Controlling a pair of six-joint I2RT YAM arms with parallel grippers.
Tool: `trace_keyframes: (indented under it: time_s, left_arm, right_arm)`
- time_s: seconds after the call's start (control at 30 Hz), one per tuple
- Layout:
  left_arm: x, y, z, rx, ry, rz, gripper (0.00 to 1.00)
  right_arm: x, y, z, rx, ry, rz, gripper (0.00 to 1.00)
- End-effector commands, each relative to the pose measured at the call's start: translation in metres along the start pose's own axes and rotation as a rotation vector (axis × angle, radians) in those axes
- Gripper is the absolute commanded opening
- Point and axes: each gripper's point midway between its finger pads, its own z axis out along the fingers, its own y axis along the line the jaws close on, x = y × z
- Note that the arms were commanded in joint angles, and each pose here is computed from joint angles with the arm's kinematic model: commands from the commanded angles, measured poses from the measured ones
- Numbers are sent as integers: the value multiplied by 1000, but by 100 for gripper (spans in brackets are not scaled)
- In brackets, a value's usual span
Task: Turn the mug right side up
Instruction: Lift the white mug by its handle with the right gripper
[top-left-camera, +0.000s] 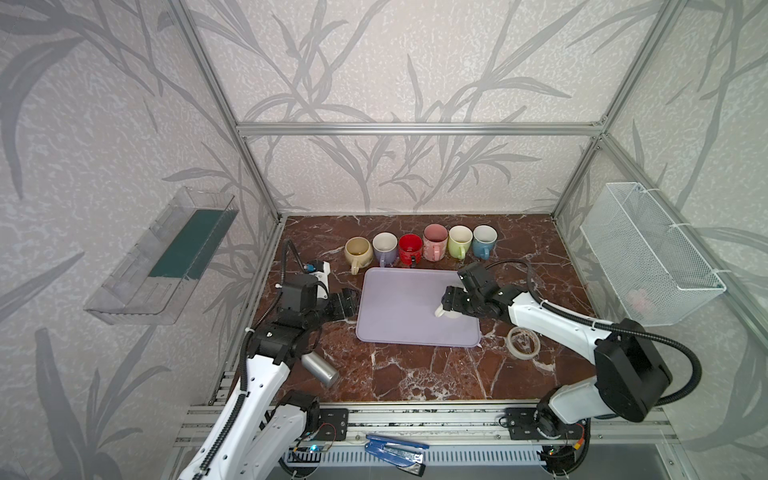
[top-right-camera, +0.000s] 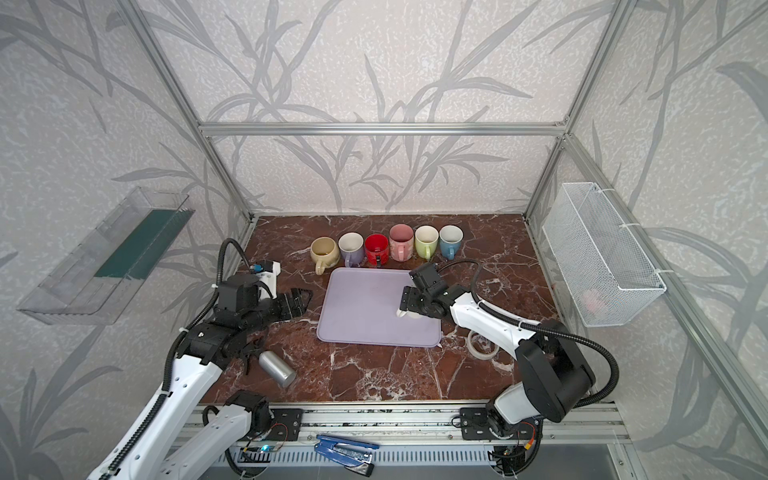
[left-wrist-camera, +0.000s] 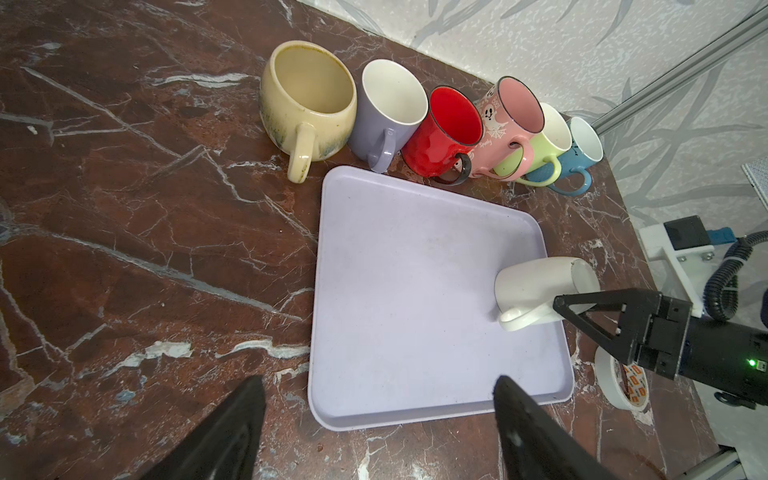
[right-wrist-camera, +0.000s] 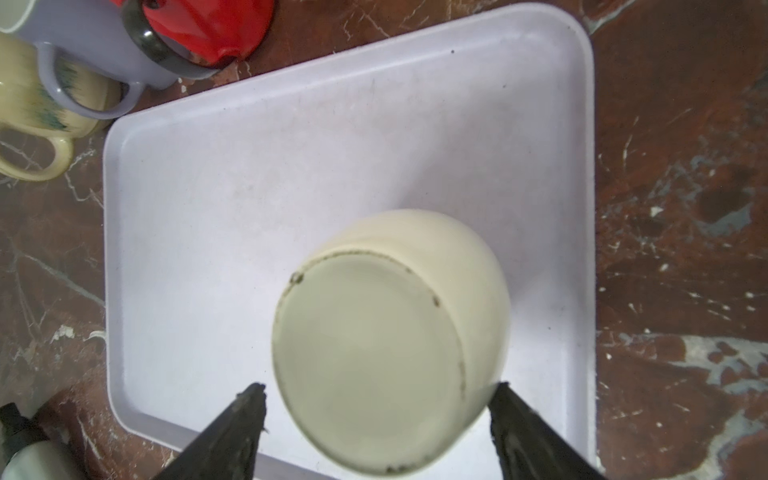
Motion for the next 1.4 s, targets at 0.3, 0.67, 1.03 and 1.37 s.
trace_keyframes:
  time_s: [0.3, 0.67, 1.03, 1.37]
  left_arm:
    - [3, -1, -2, 9, 2, 18, 84]
    - [4, -1, -2, 9, 3, 20, 84]
    - [4, 0, -1, 4, 8, 18, 84]
    - [4, 0, 0, 4, 11, 18, 84]
  right_arm:
    - [-16, 5, 29, 79, -6, -33, 79]
    - [-10, 0, 32, 127, 43, -125, 65]
    - [-8, -5, 26, 157, 68, -222, 38]
    - [-19, -7, 20, 202, 48, -280, 38]
